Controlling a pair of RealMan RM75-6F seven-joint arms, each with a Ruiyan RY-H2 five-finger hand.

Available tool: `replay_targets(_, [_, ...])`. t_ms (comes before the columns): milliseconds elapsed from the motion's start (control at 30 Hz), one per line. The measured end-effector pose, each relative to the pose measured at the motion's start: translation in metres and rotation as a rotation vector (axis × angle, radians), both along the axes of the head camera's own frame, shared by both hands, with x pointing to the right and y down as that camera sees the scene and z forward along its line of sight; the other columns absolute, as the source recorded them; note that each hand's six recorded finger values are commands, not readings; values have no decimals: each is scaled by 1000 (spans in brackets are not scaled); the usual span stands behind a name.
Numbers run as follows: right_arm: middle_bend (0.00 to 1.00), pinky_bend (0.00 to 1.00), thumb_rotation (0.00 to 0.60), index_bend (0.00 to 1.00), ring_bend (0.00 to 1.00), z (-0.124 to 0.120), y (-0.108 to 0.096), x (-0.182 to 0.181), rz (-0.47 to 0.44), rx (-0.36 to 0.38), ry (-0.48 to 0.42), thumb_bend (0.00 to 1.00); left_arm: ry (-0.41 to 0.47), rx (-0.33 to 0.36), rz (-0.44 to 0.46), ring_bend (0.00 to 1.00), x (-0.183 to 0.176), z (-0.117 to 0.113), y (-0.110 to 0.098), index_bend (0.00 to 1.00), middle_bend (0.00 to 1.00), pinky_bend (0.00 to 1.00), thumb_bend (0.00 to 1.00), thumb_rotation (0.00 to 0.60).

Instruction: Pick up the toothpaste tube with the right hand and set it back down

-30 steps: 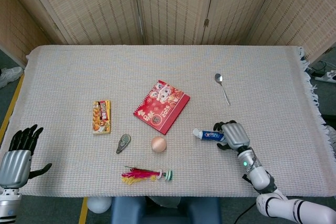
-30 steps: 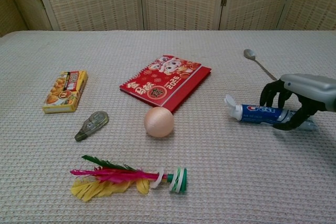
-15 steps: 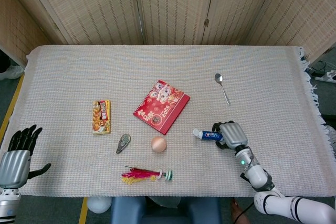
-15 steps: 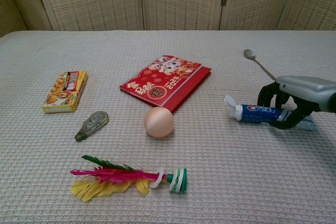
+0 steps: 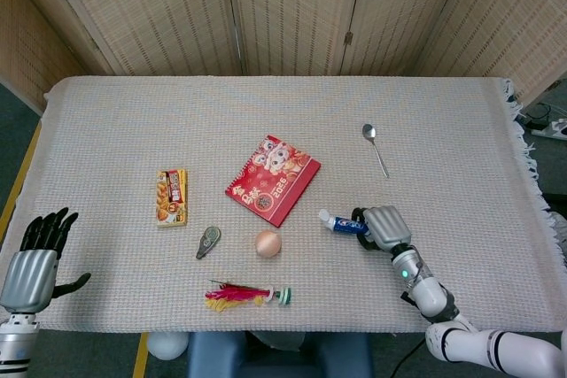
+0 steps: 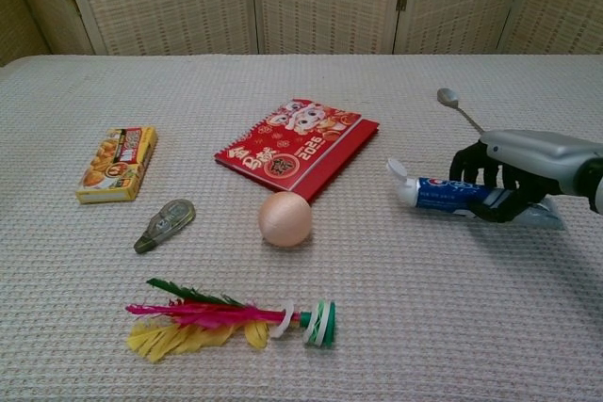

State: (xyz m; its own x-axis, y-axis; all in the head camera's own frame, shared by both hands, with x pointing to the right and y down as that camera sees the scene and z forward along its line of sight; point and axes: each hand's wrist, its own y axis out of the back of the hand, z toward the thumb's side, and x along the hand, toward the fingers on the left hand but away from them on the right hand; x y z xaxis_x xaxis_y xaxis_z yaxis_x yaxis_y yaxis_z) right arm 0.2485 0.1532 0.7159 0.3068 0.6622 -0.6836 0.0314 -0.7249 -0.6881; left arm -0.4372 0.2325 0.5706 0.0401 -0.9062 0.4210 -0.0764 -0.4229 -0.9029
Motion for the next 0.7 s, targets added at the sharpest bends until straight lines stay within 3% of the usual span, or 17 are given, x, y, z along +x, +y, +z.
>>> replay_targets(167, [529, 578, 600, 564, 536, -23, -13, -19, -74, 32, -49, 748, 49, 32, 82, 122, 20, -1, -17, 139, 133, 7, 162, 600])
replay_targets(233, [533, 584, 600, 568, 544, -34, -20, -29, -118, 49, -63, 759, 75, 50, 129, 179, 31, 0, -27, 159, 186, 53, 180, 600])
replay_targets(500, [542, 599, 600, 576, 553, -72, -46, -79, -315, 97, -71, 785, 183, 59, 333, 549, 86, 11, -64, 210, 529, 504, 373, 600])
replay_targets(700, [552, 604, 600, 586, 561, -89, -60, -114, -420, 116, -74, 798, 233, 3, 445, 741, 123, 28, -80, 187, 739, 711, 522, 600])
